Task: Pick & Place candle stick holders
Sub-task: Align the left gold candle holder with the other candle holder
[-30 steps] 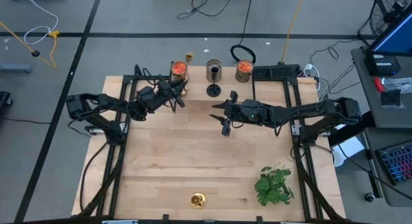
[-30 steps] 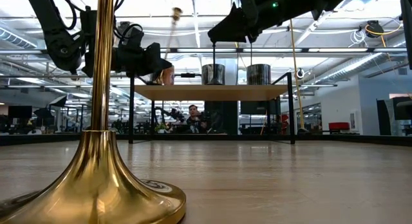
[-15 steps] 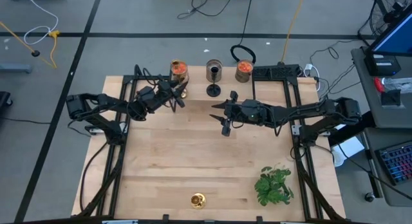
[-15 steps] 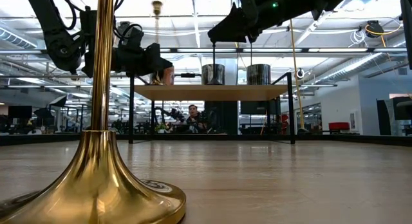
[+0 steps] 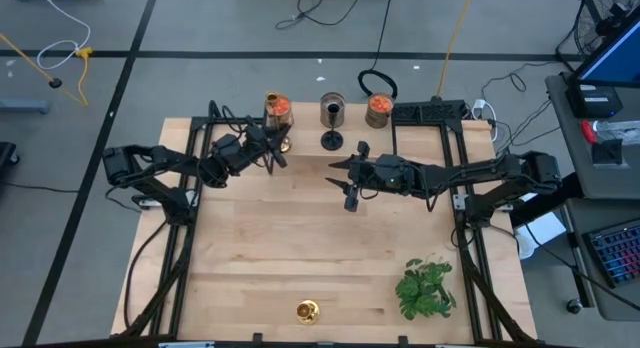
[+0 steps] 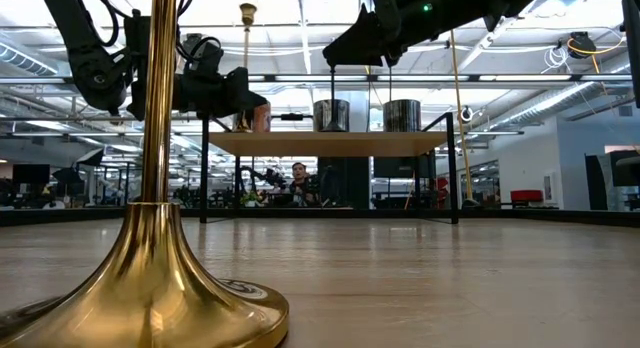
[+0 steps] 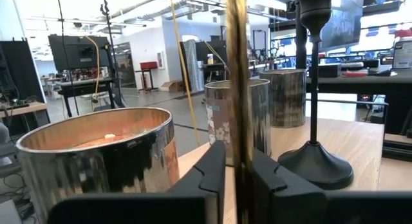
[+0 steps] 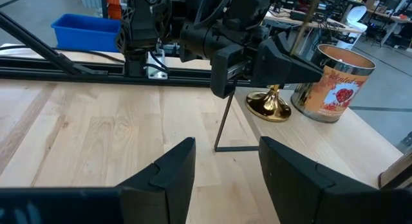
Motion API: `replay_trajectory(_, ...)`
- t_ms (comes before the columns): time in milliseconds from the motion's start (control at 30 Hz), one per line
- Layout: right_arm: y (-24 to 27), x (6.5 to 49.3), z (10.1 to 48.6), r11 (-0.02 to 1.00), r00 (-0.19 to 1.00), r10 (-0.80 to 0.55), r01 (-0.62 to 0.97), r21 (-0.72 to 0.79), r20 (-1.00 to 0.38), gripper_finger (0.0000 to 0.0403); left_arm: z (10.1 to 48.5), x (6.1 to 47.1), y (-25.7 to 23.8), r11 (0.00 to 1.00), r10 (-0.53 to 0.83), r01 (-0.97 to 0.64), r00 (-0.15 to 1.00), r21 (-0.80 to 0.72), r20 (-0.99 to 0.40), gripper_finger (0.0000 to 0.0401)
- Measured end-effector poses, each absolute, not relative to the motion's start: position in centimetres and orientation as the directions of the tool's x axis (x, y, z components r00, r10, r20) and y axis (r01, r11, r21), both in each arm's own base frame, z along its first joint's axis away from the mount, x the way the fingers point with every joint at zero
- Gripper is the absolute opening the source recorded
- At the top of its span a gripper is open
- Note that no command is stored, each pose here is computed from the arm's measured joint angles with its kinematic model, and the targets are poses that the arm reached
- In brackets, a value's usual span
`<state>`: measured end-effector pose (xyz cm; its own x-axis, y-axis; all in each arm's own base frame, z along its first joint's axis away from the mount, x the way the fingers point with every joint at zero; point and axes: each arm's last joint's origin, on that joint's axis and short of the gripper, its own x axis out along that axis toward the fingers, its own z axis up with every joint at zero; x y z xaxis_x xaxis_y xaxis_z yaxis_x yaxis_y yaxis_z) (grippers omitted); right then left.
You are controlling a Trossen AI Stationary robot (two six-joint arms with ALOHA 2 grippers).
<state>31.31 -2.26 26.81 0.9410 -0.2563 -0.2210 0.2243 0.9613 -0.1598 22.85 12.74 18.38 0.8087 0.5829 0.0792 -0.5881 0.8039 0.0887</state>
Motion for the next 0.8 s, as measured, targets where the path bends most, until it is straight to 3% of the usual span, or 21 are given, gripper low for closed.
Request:
replay_trajectory(333,-2.26,31.31,26.80,0.961,0.941,-0.256,0.224,-0.160,-0.221,0.0171,18.38,22.85,12.73,0.805,0.582,-0.587,0.810,0.091,0.079,0.0009)
replay_trajectory(800,-2.26,31.31,26.79,0.962,0.941,-0.254,0.222,-0.159,-0.222,0.0171,18.37,22.91,12.62,0.809,0.579,-0.584,0.812,0.065,0.079,0.0086)
